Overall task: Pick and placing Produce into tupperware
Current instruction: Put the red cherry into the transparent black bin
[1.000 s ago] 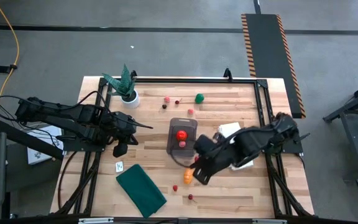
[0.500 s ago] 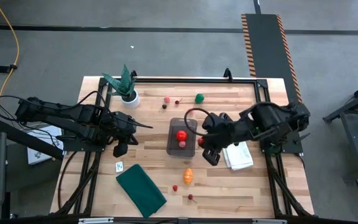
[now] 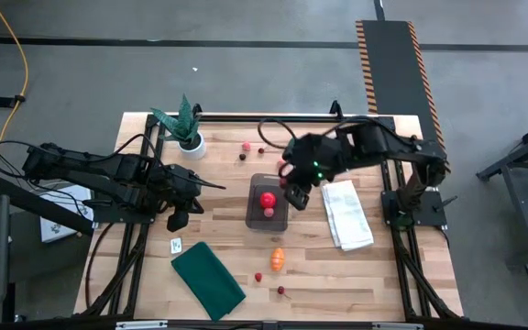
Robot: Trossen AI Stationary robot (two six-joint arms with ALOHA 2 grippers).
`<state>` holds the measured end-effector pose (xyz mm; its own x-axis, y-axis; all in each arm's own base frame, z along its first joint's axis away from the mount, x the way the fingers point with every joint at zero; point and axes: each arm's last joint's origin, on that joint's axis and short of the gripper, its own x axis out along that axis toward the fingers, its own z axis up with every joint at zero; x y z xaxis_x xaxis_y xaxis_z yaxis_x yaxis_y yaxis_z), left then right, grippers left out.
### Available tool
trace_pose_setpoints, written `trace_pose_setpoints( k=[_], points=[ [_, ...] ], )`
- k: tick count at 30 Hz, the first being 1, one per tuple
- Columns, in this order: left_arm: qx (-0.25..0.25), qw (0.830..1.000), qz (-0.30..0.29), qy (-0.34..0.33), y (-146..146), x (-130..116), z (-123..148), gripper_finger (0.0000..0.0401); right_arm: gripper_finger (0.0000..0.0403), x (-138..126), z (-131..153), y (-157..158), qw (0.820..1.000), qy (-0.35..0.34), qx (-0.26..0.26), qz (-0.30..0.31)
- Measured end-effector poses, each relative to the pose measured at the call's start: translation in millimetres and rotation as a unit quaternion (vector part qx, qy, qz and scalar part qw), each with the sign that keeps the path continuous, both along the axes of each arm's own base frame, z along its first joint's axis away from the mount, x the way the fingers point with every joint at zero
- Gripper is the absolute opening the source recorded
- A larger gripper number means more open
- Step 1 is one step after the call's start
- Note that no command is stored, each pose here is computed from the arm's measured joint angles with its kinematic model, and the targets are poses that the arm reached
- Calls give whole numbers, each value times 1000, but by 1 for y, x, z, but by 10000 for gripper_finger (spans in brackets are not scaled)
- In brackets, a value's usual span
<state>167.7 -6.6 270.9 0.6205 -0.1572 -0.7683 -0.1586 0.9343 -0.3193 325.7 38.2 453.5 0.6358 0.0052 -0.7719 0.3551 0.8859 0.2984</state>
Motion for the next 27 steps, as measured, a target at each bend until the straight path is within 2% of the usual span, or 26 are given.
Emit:
trace_pose_setpoints(
  k=[7,16,27],
  points=[
    [1,1000,-1,-1,0,0,0,3,108,14,-12,-31,1000,25,1,3],
    [1,1000,-1,-1,0,0,0,3,108,50,-52,-61,996,85,-10,24],
    [-1,1000,2,1,0,0,0,3,108,83,-100,-76,987,146,-14,67]
  ],
)
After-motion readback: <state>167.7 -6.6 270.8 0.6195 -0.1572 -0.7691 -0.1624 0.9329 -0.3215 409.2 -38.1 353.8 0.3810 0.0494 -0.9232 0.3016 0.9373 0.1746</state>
